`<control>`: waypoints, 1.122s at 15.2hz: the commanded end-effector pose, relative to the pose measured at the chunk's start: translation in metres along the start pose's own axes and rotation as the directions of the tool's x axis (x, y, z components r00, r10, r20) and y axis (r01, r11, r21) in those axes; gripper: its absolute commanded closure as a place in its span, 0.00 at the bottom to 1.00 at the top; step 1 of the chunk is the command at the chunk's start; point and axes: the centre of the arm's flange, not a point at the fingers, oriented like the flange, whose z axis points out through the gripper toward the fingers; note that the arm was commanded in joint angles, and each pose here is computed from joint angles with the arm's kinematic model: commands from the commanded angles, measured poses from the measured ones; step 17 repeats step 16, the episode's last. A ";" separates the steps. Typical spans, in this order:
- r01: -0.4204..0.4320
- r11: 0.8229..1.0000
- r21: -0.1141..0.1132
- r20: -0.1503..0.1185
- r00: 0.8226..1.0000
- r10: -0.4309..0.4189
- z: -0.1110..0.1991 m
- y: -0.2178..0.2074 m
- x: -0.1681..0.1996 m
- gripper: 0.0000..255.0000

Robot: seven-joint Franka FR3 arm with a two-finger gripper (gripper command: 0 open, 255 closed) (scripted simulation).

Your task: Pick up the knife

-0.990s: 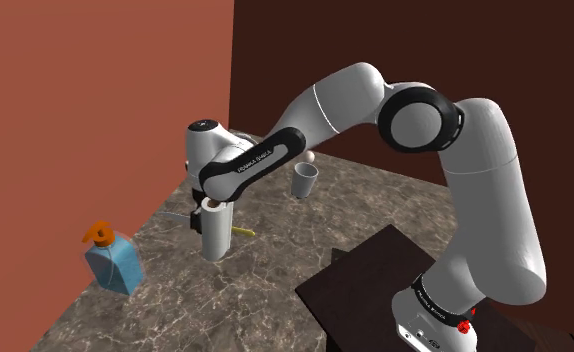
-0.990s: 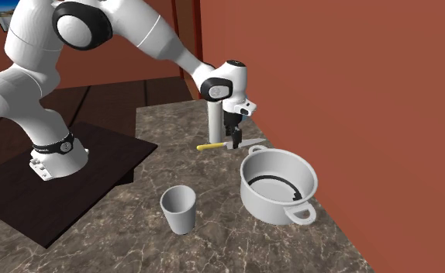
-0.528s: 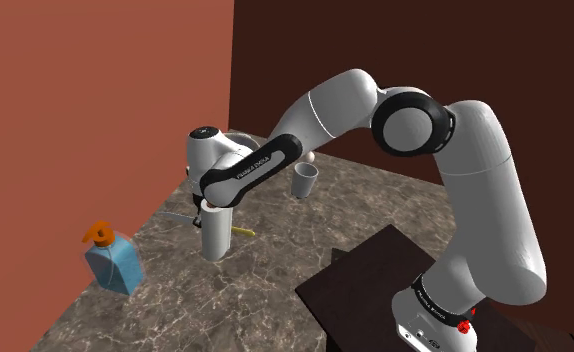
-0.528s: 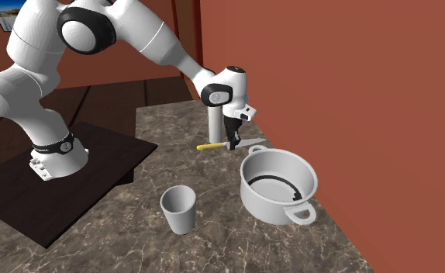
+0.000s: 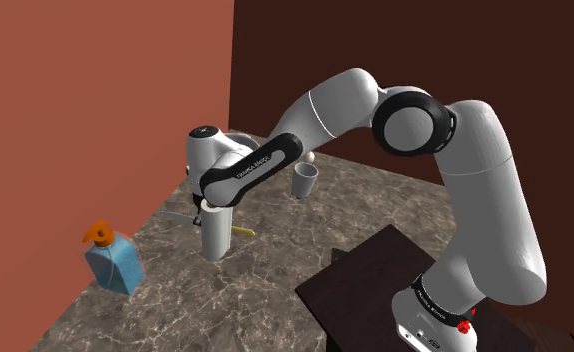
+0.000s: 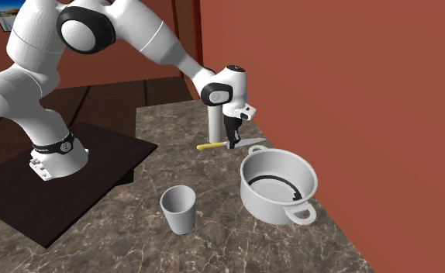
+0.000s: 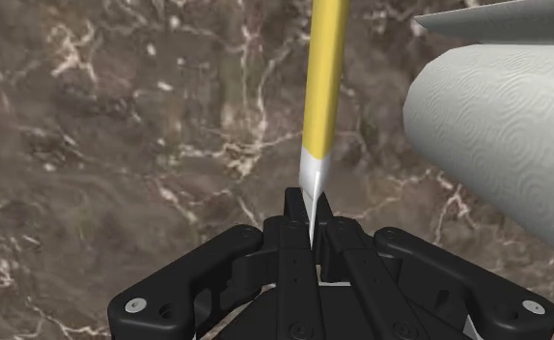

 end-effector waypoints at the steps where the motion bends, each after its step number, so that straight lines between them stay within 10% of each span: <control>1: 0.000 1.000 0.000 0.000 1.000 0.000 -0.008 0.000 0.000 1.00; 17: 0.000 1.000 0.000 0.000 1.000 0.000 -0.078 0.000 -0.001 1.00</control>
